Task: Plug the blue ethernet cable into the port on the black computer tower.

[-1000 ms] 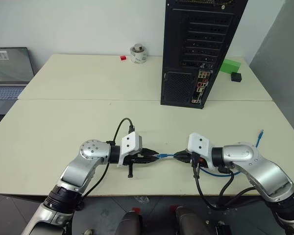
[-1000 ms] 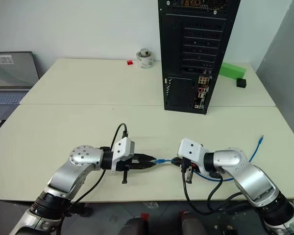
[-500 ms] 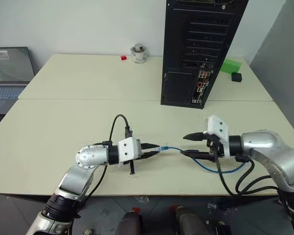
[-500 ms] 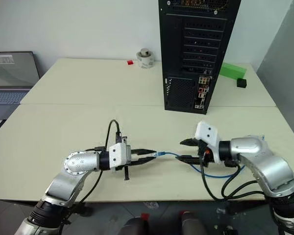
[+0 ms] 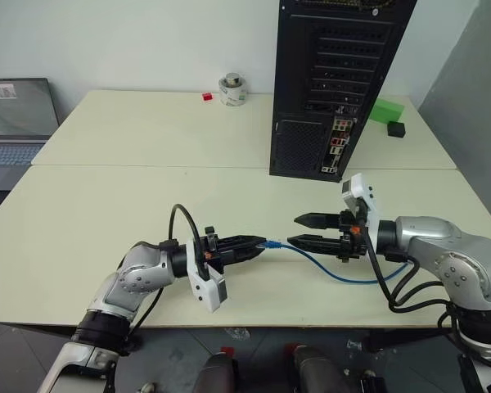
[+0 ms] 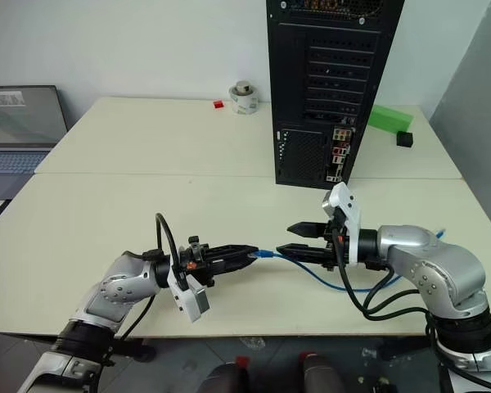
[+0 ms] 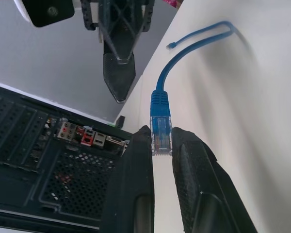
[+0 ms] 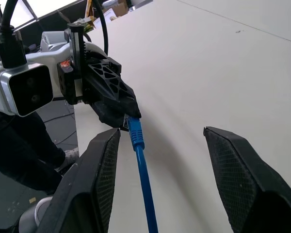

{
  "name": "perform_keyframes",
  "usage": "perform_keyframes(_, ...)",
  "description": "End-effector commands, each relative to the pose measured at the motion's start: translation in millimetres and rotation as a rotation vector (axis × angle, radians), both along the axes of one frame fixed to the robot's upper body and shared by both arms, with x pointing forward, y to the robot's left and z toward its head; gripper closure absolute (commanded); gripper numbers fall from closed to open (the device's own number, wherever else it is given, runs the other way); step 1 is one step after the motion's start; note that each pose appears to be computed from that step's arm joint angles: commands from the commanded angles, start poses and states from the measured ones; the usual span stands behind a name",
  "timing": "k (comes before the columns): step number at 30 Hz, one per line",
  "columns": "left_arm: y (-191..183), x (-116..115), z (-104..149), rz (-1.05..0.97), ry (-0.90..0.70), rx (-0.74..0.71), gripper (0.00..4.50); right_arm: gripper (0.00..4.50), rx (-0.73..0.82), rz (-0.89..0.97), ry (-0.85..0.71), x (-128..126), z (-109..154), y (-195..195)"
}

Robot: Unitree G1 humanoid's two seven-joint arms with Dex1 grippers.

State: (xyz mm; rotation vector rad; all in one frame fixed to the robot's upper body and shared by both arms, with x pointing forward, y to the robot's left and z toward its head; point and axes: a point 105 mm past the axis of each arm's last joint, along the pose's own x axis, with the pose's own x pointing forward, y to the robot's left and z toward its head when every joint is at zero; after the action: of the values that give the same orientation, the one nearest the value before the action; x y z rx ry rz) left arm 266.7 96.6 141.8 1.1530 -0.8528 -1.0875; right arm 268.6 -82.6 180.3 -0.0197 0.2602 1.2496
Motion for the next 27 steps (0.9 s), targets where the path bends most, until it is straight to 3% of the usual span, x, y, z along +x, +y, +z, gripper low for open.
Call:
perform_keyframes(1, 1, 3, 13, 0.003, -0.082, -0.042, 4.22, 1.60, 0.041, 0.040, 0.011, -4, 6, 10)
perform_keyframes(17, -1, 6, 17, 0.026, -0.139, -0.067, 4.22, 1.60, 0.088, 0.058, 0.093, 3, -4, 35)
perform_keyframes(20, -1, 7, 17, 0.032, -0.139, -0.072, 4.22, 1.97, 0.087, 0.058, 0.096, 4, -5, 36)
perform_keyframes(27, -1, 5, 15, 0.032, -0.141, -0.068, 4.22, 3.60, 0.104, 0.052, 0.109, 6, -4, 37)
